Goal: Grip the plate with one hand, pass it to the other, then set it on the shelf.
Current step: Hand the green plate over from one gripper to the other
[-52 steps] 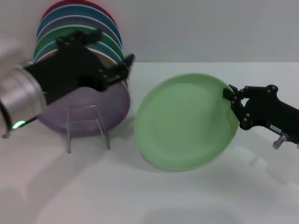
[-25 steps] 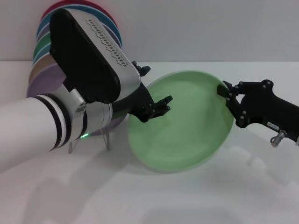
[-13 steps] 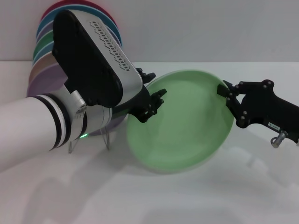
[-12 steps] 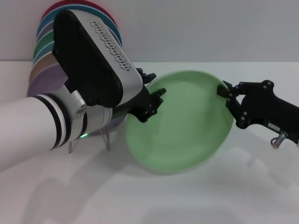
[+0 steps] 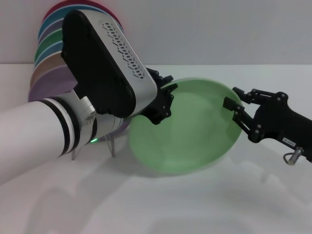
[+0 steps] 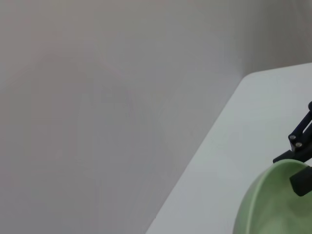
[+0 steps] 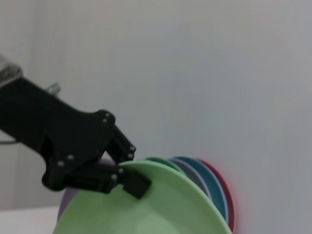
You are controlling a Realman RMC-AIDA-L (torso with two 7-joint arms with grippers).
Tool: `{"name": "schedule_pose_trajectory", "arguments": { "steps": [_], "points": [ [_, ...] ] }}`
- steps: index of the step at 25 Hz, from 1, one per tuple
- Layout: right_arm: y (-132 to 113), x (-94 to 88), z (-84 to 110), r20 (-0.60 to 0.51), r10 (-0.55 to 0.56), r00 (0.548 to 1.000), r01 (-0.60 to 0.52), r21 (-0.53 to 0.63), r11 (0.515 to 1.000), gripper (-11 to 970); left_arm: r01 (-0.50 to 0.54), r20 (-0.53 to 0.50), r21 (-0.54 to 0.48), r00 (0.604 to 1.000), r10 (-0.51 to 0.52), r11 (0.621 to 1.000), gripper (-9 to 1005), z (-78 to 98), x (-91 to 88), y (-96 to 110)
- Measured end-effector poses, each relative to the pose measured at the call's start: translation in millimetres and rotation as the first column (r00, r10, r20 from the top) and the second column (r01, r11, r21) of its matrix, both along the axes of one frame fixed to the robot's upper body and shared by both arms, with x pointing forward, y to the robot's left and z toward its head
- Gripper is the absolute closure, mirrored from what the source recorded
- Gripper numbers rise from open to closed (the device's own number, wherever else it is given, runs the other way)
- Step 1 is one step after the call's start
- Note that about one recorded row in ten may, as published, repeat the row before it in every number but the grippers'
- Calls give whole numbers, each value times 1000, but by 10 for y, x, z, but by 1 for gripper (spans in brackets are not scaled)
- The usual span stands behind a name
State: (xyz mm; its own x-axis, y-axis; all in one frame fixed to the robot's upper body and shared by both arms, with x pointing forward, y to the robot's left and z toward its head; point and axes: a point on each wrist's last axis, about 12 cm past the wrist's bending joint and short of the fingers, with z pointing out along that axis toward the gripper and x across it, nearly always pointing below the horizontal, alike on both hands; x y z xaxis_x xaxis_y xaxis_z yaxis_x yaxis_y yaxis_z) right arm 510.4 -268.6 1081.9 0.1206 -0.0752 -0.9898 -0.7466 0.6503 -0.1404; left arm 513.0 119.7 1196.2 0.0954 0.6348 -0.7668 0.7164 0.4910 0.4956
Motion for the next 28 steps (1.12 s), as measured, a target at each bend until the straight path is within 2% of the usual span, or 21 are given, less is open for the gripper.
{"name": "schedule_pose_trajectory", "arguments": {
  "steps": [3,5,7,9,10,11,12,14,15,17,19,20,21,22,23,26,28],
  "points": [
    [-82,-65,-8,-11,-33,999,34,89,995,808,-5,20,-16,1000,5,1000,913,24,-10,7],
    [-222,-164,-25,-20,-96,995,98,194,976,748,-10,63,-28,998,11,1000,918,35,-28,22],
    [-438,-317,-63,-28,-201,979,199,336,921,671,-10,156,-39,988,16,999,918,36,-71,37],
    [-628,-473,-112,-38,-299,953,285,436,853,577,-20,314,-54,949,36,998,919,24,-120,50],
    [-707,-546,-137,-42,-344,938,323,469,822,530,-24,357,-63,933,45,998,919,18,-132,47],
    [-779,-612,-151,-44,-385,922,355,492,795,483,-39,491,-73,869,70,997,919,-21,-169,39],
    [-811,-642,-162,-47,-404,913,373,497,784,446,-45,557,-77,826,81,996,919,-51,-195,29],
    [-859,-692,-181,-52,-434,900,400,499,769,372,-43,709,-68,701,79,997,919,-222,-260,17],
    [-864,-701,-191,-55,-440,896,407,496,767,335,-20,773,-81,629,76,996,919,-289,-289,17],
    [-853,-697,-211,-59,-443,895,413,489,768,261,70,846,-174,521,113,982,919,-373,-343,86],
    [-836,-683,-228,-58,-445,894,416,477,774,253,102,852,-213,507,134,972,919,-377,-350,131],
    [-831,-675,-234,-54,-447,893,418,468,779,249,226,825,-349,534,184,909,918,-422,-348,382],
    [-826,-669,-238,-53,-448,893,419,463,781,245,280,803,-386,572,170,879,918,-485,-312,546],
    [-824,-659,-245,-56,-449,892,423,458,782,241,297,794,-398,585,164,868,918,-506,-298,612],
    [-820,-649,-253,-61,-449,891,425,455,782,236,340,777,-422,613,142,840,918,-567,-260,780],
    [-822,-623,-263,-70,-450,890,431,449,783,224,361,730,-469,673,123,806,918,-715,-178,1121],
    [-811,-610,-267,-74,-446,892,429,448,784,219,335,701,-485,701,130,808,918,-823,-126,1328]
  ]
}}
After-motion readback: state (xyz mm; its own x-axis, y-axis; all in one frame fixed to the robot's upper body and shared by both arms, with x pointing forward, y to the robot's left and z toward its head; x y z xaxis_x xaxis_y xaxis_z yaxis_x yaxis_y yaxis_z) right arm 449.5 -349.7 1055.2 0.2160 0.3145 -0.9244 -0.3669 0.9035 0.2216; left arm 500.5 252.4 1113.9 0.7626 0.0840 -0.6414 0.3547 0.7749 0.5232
